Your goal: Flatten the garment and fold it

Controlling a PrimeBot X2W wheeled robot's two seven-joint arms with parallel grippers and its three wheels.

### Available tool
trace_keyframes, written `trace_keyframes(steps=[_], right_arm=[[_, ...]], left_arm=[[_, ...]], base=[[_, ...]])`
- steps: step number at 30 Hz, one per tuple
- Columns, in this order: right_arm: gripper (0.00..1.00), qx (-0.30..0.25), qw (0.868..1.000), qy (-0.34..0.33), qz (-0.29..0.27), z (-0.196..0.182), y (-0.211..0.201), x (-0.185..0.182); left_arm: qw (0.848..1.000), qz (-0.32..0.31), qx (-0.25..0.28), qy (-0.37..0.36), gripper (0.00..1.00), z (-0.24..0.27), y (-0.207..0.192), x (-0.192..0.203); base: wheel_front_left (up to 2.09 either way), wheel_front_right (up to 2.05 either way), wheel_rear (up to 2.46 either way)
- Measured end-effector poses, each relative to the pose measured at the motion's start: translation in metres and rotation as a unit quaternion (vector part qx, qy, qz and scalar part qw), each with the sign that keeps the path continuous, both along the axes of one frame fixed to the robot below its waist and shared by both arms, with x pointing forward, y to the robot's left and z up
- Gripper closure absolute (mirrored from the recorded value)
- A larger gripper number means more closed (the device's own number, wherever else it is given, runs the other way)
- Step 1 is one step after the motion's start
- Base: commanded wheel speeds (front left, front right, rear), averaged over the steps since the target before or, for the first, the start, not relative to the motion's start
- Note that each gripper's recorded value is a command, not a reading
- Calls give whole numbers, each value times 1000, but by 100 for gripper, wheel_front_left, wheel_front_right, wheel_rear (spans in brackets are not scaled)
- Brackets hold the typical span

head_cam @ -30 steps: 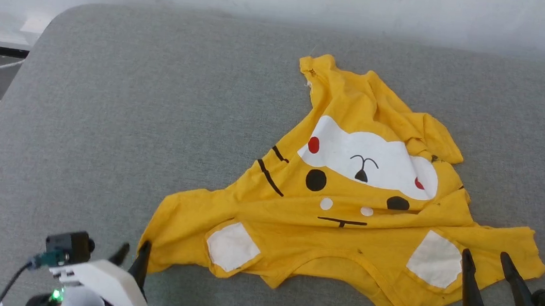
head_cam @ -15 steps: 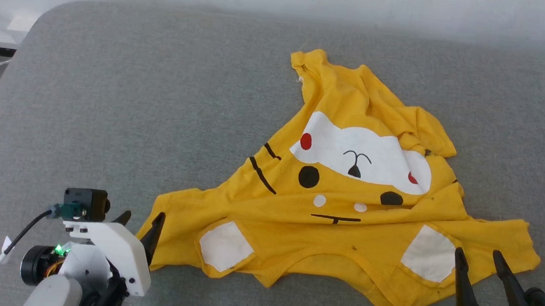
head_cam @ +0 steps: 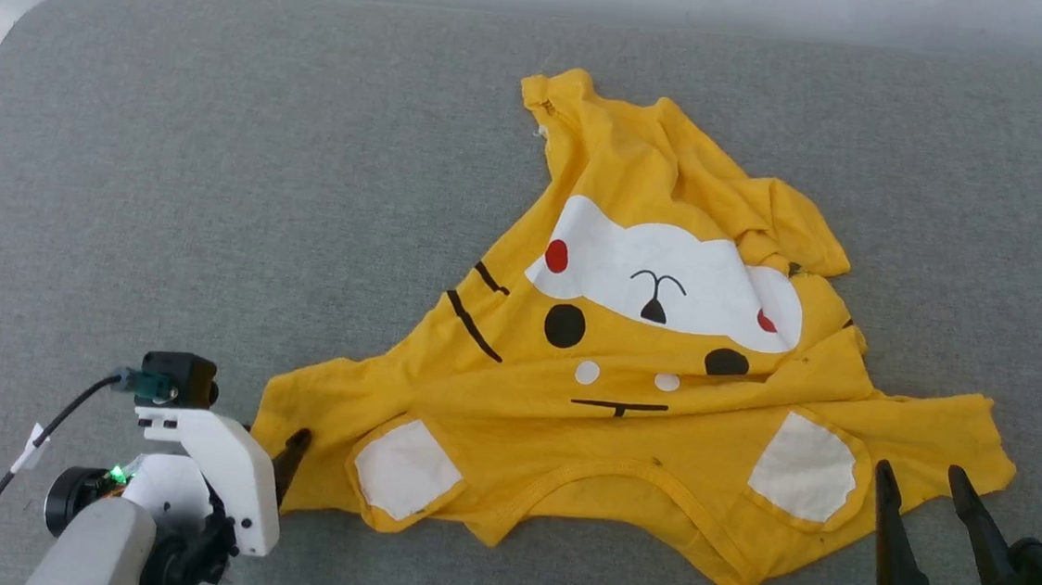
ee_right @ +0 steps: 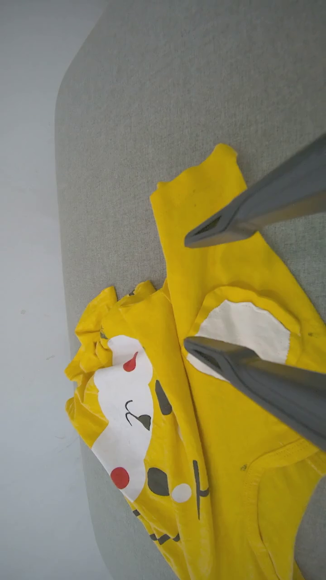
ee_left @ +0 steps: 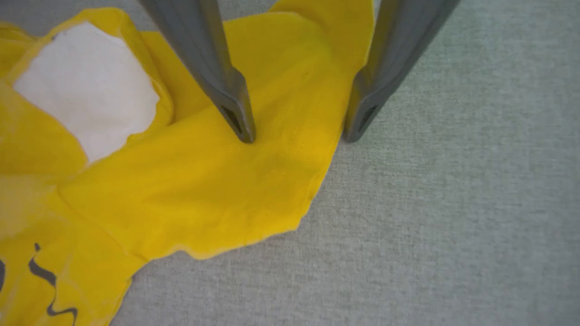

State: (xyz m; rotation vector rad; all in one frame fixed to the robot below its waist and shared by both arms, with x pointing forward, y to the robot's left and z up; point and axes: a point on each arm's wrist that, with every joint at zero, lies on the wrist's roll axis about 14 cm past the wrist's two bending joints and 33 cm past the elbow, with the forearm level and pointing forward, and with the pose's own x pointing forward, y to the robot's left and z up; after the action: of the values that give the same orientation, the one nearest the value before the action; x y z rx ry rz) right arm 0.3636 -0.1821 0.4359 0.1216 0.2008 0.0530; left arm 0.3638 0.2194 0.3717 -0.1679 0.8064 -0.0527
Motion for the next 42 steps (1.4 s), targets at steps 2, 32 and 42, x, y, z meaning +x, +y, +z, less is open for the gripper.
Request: trace_keyframes(steps=[2,32,42], right_arm=[[0,-1,1000,0,-2,1,-1,-1],[0,-40,999,-6,-19,14,-21,3],[0,-59,996,68,-4,12,-18,31]], left_arm=[[1000,-6,-5,3,100,-1,-2,2],[963,107,9,-248,100,90,51,28],[965,86,0,-248,100,92,35,31]], base=[[0,0,0],[0,0,0],[0,0,0]])
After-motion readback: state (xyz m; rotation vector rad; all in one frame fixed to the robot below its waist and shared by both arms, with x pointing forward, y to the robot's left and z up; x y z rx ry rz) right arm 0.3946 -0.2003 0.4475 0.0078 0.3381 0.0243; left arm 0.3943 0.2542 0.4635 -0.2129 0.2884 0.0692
